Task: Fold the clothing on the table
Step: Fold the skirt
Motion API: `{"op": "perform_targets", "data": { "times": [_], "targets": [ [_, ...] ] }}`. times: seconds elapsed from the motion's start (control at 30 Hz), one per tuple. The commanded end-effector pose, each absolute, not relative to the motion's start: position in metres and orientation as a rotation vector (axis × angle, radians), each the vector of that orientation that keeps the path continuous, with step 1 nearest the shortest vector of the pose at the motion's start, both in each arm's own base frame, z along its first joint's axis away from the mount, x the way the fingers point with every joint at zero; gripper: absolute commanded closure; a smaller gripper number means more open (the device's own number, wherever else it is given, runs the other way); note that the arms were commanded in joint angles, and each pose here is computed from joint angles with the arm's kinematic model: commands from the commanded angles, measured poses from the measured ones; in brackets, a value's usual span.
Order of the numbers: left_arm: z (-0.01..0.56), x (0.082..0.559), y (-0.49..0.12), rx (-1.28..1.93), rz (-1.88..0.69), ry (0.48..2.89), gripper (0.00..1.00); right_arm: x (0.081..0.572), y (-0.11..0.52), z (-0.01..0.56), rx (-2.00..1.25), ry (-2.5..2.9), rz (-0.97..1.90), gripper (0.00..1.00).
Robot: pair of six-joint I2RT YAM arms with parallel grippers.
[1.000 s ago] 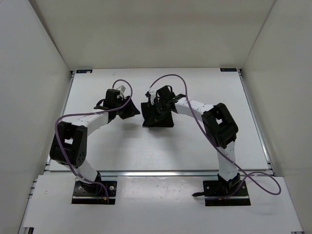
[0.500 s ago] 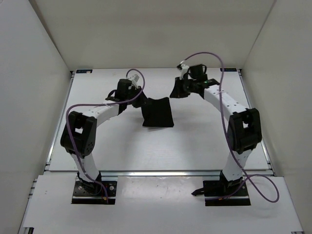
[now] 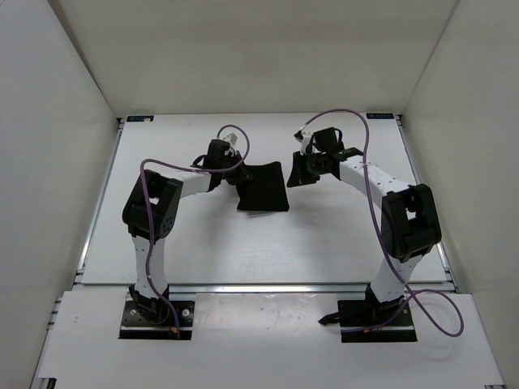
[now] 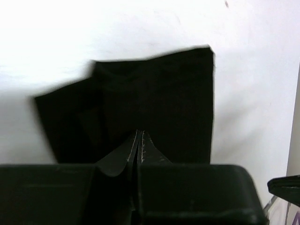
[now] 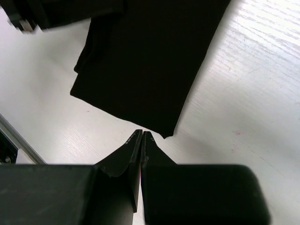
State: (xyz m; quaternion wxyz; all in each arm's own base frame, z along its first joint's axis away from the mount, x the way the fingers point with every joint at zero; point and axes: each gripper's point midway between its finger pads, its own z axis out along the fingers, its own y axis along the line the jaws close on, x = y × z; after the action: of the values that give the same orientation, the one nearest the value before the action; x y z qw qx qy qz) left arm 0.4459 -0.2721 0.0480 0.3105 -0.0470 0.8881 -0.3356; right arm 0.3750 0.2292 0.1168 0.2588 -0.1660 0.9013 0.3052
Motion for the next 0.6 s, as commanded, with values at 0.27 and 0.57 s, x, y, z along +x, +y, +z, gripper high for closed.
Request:
{"op": "perform_targets", "data": {
  "times": [0.27,0.57],
  "targets": [
    [0.062,0.473,-0.217,-0.253,-0.908,2.277,0.84,0.389,0.216,0.131,-0.384,2.395,0.832,0.98],
    [0.100,0.458,-0.166,-0.036,-0.416,2.469,0.01,0.425,0.172,0.166,-0.269,2.378,0.701,0.58]
  ]
}}
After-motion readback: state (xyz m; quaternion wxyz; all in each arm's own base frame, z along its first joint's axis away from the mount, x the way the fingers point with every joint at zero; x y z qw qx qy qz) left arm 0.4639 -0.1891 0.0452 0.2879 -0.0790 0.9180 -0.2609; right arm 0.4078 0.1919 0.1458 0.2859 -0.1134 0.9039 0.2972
